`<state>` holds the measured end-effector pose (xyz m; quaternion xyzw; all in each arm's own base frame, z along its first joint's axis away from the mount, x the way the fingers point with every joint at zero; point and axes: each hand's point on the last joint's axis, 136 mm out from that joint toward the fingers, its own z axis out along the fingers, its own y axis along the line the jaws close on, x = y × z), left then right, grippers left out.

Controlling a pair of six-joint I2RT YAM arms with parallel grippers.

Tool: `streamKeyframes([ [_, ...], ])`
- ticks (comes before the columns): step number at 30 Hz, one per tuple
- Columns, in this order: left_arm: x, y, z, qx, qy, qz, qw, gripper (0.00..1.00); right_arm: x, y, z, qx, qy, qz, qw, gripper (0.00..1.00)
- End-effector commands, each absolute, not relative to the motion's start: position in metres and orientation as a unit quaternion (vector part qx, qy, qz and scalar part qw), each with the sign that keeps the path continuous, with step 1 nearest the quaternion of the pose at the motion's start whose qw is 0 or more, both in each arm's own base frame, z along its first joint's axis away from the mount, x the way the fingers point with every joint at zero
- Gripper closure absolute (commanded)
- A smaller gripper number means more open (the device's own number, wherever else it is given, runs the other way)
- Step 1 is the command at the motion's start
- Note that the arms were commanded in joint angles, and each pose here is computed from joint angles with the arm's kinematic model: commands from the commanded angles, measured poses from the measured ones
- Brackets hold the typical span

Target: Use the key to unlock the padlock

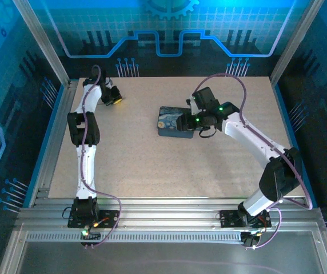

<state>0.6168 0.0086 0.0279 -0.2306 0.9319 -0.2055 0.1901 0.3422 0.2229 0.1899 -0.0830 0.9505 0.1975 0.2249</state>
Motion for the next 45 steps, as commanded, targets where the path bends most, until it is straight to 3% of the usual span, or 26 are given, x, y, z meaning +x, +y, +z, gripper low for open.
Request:
streamKeyframes([
  [1,0.609,0.016,0.019,-0.247,0.934,-0.195,0.168,0.91,0.33,0.217,0.199,-0.089,0.95,0.191,0.231,0.34],
  [6,0.607,0.016,0.018,-0.247,0.935,-0.192,0.165,1.0,0.326,0.211,0.201,-0.086,0.949,0.188,0.236,0.34],
  [13,0.585,0.008,0.026,-0.216,0.947,-0.168,0.17,1.0,0.325,0.21,0.198,-0.081,0.949,0.193,0.237,0.34],
  [19,0.555,-0.013,0.071,-0.201,0.943,-0.156,0.213,1.0,0.318,0.211,0.187,-0.073,0.949,0.204,0.228,0.34],
  [30,0.443,-0.101,0.129,-0.178,0.935,-0.182,0.248,1.0,0.301,0.2,0.15,-0.04,0.958,0.201,0.201,0.33],
  [38,0.372,-0.143,0.136,-0.142,0.94,-0.206,0.229,1.0,0.356,0.163,0.134,-0.01,0.956,0.178,0.232,0.3],
  [45,0.342,-0.166,0.126,-0.107,0.953,-0.2,0.198,1.0,0.415,0.174,0.123,-0.023,0.953,0.192,0.233,0.32],
])
